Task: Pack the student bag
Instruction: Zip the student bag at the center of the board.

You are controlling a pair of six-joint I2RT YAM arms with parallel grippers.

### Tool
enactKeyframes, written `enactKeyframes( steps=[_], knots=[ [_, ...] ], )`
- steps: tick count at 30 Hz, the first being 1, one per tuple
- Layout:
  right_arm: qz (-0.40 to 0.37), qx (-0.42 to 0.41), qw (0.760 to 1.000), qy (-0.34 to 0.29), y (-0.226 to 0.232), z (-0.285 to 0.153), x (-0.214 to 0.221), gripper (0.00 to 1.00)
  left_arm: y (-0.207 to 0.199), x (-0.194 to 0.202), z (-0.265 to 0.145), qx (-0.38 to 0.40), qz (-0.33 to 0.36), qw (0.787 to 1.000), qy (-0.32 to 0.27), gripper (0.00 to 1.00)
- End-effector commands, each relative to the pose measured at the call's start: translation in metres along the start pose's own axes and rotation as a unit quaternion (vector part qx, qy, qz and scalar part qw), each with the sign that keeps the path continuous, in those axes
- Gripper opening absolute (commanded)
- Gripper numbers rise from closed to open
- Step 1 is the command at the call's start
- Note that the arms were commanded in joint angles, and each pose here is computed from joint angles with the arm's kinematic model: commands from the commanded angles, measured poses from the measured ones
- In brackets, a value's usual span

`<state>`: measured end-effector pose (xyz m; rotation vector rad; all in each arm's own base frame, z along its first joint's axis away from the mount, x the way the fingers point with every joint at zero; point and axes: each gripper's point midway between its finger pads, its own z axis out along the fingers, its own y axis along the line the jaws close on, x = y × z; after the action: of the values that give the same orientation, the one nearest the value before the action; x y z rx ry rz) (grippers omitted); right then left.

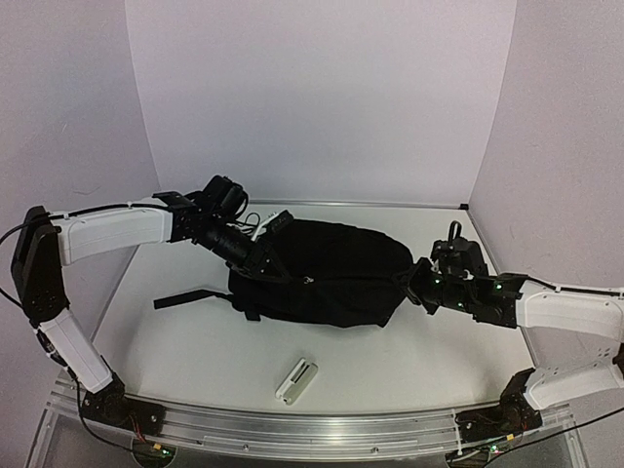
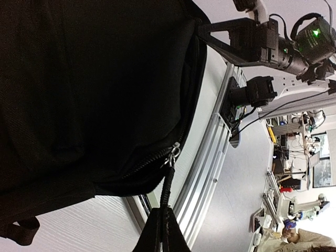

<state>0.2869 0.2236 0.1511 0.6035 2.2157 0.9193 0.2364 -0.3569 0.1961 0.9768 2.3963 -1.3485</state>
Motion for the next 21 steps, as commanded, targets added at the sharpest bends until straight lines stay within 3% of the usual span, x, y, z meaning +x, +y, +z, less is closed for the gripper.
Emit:
enactKeyframes(
  steps=[1,6,7,10,13,14,21],
  knots=[
    [-0.01,0.109,0.989,-0.095,-0.051,-0.003,-0.046,0.0,0.014,-0.009,-0.046,-0.036,-0.027,0.997,-0.057,0.0],
    [-0.05,0.092,0.991,-0.081,-0.034,-0.001,-0.047,0.0,-0.009,-0.007,-0.041,0.043,-0.024,0.998,-0.043,0.03],
    [-0.06,0.091,0.991,-0.081,-0.031,0.0,-0.049,0.0,-0.009,-0.009,-0.042,0.042,-0.022,0.998,-0.045,0.09],
    [-0.078,0.11,0.987,-0.09,-0.034,0.002,-0.054,0.0,-0.006,-0.022,-0.05,0.009,-0.009,0.997,-0.071,0.45],
    [-0.087,0.137,0.982,-0.093,-0.045,0.009,-0.06,0.0,0.006,-0.04,-0.06,-0.027,-0.005,0.994,-0.104,0.7],
    [-0.09,0.145,0.981,-0.094,-0.049,0.011,-0.063,0.0,0.012,-0.045,-0.063,-0.036,-0.01,0.993,-0.112,0.74],
    [-0.113,0.206,0.966,-0.111,-0.078,0.026,-0.114,0.0,0.086,-0.075,-0.074,-0.074,-0.08,0.982,-0.154,0.8]
  ],
)
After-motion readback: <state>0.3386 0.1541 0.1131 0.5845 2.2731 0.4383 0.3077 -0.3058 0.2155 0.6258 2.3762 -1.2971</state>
